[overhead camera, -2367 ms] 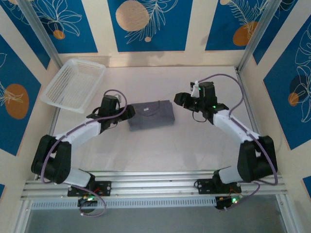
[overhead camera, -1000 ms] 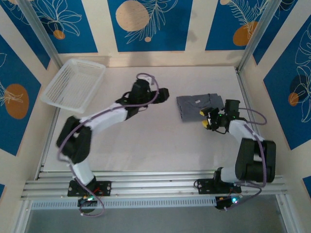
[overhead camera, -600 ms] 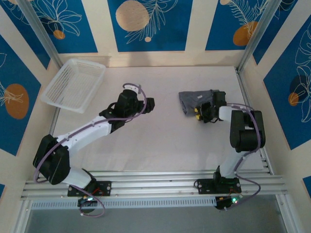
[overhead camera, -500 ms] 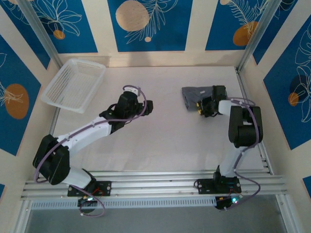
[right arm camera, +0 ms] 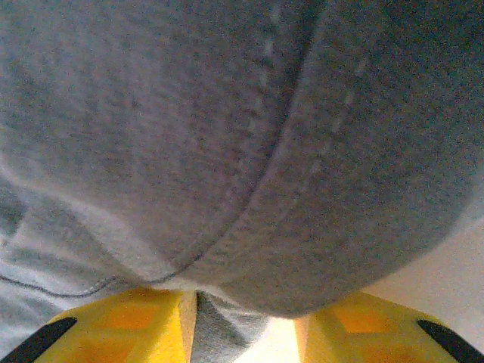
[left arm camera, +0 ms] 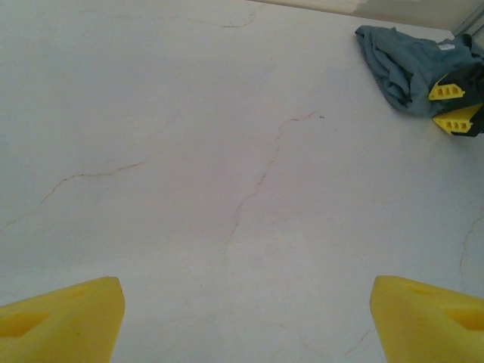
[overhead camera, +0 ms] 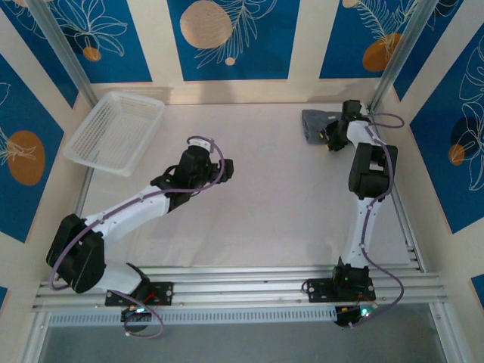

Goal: Fold the inside-out t-shirt
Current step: Move the T-shirt to the top-right of the table, then reset both arms

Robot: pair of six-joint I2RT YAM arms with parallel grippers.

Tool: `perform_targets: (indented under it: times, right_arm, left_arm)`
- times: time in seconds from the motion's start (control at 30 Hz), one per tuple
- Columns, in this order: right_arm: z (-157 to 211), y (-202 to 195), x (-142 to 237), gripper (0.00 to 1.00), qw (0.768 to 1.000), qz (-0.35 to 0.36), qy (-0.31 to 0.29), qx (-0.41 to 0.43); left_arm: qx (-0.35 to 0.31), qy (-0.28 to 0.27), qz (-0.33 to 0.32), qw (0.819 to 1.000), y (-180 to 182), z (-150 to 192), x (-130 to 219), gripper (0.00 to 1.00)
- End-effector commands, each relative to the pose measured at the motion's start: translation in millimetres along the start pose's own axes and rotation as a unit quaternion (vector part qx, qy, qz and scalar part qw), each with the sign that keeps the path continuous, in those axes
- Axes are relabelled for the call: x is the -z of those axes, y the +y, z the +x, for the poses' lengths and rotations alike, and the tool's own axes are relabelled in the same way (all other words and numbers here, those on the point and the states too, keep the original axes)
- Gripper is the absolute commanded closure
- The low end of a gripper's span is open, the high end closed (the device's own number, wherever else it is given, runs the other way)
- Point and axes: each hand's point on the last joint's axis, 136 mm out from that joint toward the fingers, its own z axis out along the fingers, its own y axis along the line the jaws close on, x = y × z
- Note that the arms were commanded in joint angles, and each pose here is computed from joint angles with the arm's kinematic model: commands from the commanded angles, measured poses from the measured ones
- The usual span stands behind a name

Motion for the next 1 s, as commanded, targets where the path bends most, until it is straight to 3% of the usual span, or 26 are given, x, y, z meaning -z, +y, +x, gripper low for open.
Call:
perform_targets:
  times: [0.0, 0.13, 0.23, 0.3, 0.5, 0.63, 0.73, 0.8, 0.87, 0.97]
  right_arm:
    - [-9, -17, -9, 0.60, 0.998, 0.042, 0.021, 0.037]
    - [-24, -5, -16, 0.57, 0.997, 0.035, 0.025, 0.067]
    - [-29, 16, 1, 0.52, 0.995, 0.010, 0.026, 0.095]
    - [-27, 35, 27, 0.48, 0.993, -0.008, 0.019, 0.116]
    - [16, 65, 137, 0.40, 0.972, -0.055, -0.063, 0.221]
    - [58, 37, 199, 0.34, 0.942, -0.055, -0.150, 0.294]
    - [92, 9, 221, 0.32, 0.918, -0.068, -0.212, 0.329]
    - [117, -8, 221, 0.29, 0.892, -0.064, -0.256, 0.368]
    - [135, -24, 213, 0.18, 0.859, -0.046, -0.298, 0.415]
    - [137, -57, 190, 0.15, 0.836, -0.007, -0.327, 0.441]
  left_arm:
    - [0.011, -0.016, 0.001, 1.000, 3, -7, 2, 0.16]
    - [0.010, -0.015, 0.006, 1.000, 2, -4, -1, 0.15]
    - [0.002, -0.030, 0.003, 1.000, 6, -5, 3, 0.11]
    - [-0.011, -0.047, -0.011, 0.999, 13, -9, 10, 0.02]
    - [-0.079, -0.109, -0.086, 0.987, 42, -30, 43, 0.01]
    - [-0.111, -0.135, -0.124, 0.977, 64, -27, 68, 0.01]
    - [-0.113, -0.167, -0.170, 0.965, 92, -22, 88, 0.01]
    - [-0.108, -0.185, -0.181, 0.960, 106, -15, 97, 0.01]
    - [-0.098, -0.194, -0.200, 0.955, 123, -7, 105, 0.01]
    - [-0.093, -0.199, -0.244, 0.945, 151, 6, 120, 0.01]
